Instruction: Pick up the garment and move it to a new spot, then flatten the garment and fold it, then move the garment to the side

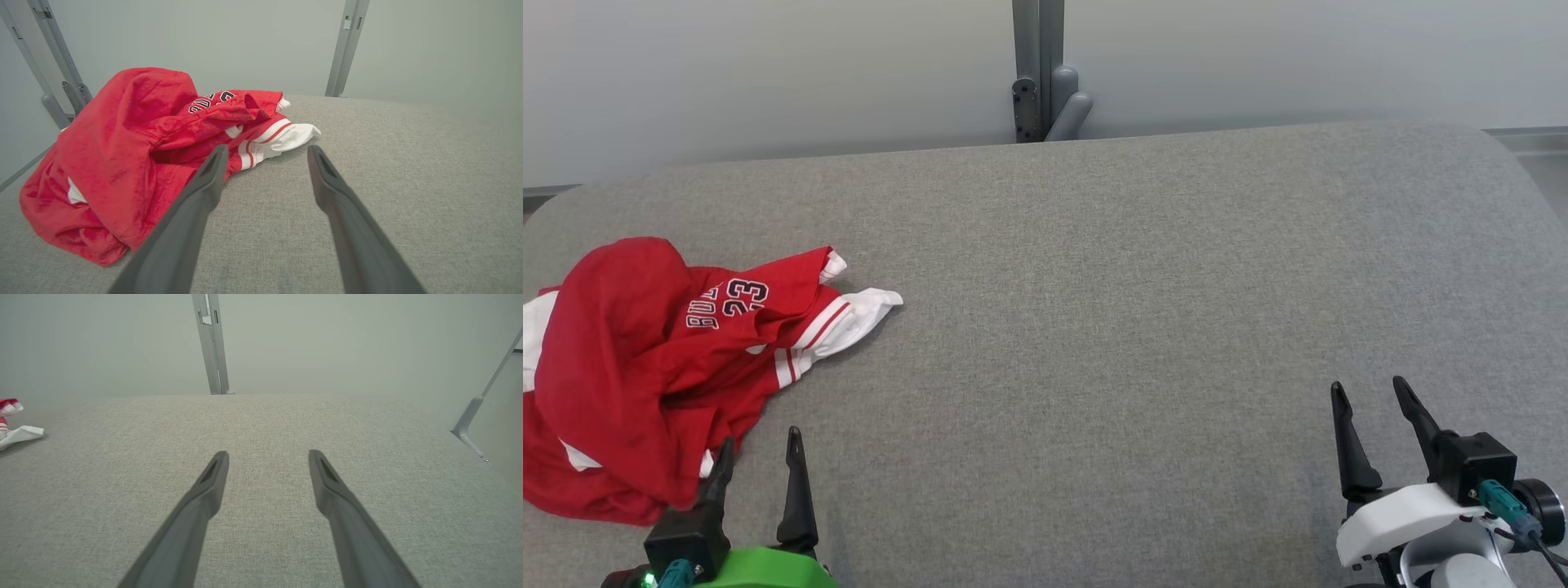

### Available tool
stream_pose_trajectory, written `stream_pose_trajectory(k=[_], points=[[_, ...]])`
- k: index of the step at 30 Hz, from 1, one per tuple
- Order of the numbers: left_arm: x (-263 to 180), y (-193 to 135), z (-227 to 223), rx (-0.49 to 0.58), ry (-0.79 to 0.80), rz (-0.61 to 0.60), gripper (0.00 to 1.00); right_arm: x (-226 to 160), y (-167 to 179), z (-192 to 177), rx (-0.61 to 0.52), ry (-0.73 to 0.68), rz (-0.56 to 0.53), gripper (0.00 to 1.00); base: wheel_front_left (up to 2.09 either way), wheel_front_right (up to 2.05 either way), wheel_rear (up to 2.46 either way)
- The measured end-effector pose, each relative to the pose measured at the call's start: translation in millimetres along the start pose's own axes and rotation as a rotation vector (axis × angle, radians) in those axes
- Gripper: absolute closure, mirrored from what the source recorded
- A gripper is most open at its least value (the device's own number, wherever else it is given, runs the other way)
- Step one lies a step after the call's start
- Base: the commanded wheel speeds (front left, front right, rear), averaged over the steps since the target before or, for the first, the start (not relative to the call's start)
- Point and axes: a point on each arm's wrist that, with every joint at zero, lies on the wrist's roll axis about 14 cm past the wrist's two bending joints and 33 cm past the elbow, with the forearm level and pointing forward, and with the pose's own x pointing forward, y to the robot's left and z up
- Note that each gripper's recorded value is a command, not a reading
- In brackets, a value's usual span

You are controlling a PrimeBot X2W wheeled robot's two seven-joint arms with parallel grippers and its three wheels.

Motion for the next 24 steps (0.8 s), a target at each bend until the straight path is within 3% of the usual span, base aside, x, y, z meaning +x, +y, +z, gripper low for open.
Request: stream_pose_trajectory(k=[16,24], points=[[-7,5,-25,-0.018,0.065,-0.007,0.00,-6,-5,-6,-0.093,0.024,-0.005,0.00,0.00,0.00,0.00],[-5,6,-25,-0.024,0.064,-0.009,0.00,-6,-3,-6,-0.083,0.024,0.004,0.00,0.00,0.00,0.00]])
